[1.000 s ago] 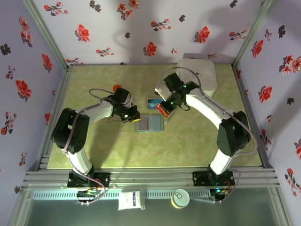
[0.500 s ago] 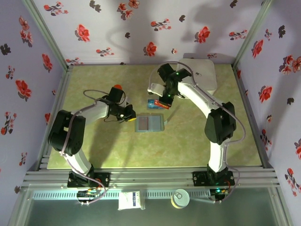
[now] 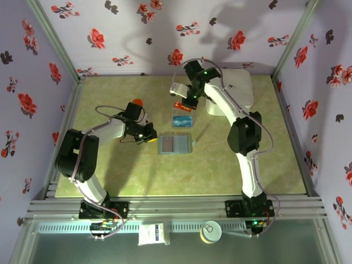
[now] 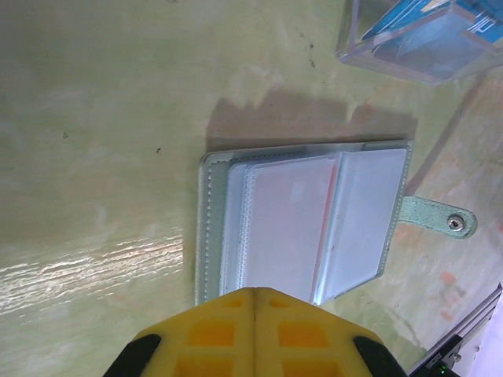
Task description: Take the credit cards out of the card holder
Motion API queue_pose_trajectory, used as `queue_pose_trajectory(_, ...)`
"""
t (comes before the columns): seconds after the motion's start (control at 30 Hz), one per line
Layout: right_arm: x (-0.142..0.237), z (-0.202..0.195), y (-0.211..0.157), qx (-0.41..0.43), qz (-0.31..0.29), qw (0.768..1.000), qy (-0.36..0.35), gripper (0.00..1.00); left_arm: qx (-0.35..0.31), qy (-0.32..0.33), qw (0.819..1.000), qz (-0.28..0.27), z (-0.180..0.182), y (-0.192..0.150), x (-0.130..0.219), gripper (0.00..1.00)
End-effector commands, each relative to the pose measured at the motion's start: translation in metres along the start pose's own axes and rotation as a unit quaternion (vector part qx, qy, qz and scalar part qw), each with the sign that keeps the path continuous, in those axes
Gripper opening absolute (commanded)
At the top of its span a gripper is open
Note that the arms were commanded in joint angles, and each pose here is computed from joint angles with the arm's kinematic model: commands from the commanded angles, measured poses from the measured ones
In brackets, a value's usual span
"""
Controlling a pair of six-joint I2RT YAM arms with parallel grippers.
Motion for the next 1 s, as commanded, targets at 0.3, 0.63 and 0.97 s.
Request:
queue_pose_trajectory(0.3, -0.030, -0.017, -0.008, 0.023, -0.001, 1.000, 0.021, 0.00, 0.006, 0.006, 1.000, 0.004, 0.005, -0.005, 0.005, 0.00)
queue_pose_trajectory(0.63, -0.037, -0.042, -0.012, 0.010, 0.012, 0.999, -0.034, 0.15, 0.010, 0.011, 1.000, 0.003, 0.007, -0.007, 0.005, 0.00)
queue_pose_trajectory(0.97, -0.041, -0.060, 0.001, -0.020, -0.020, 0.995, -0.094, 0.21, 0.013, 0.011, 1.000, -0.005, 0.007, -0.006, 0.007, 0.00)
Point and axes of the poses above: each hand's point on the last joint's axis, 136 mm out from that joint toward the fingers, its own x axis back along the fingers, its own z axis along the line the jaws close on, y = z × x, the point moved 3 cm from there along x, back along the fingers, and after that the axes turned 5 degrees about -x, right-handed, at the moved point
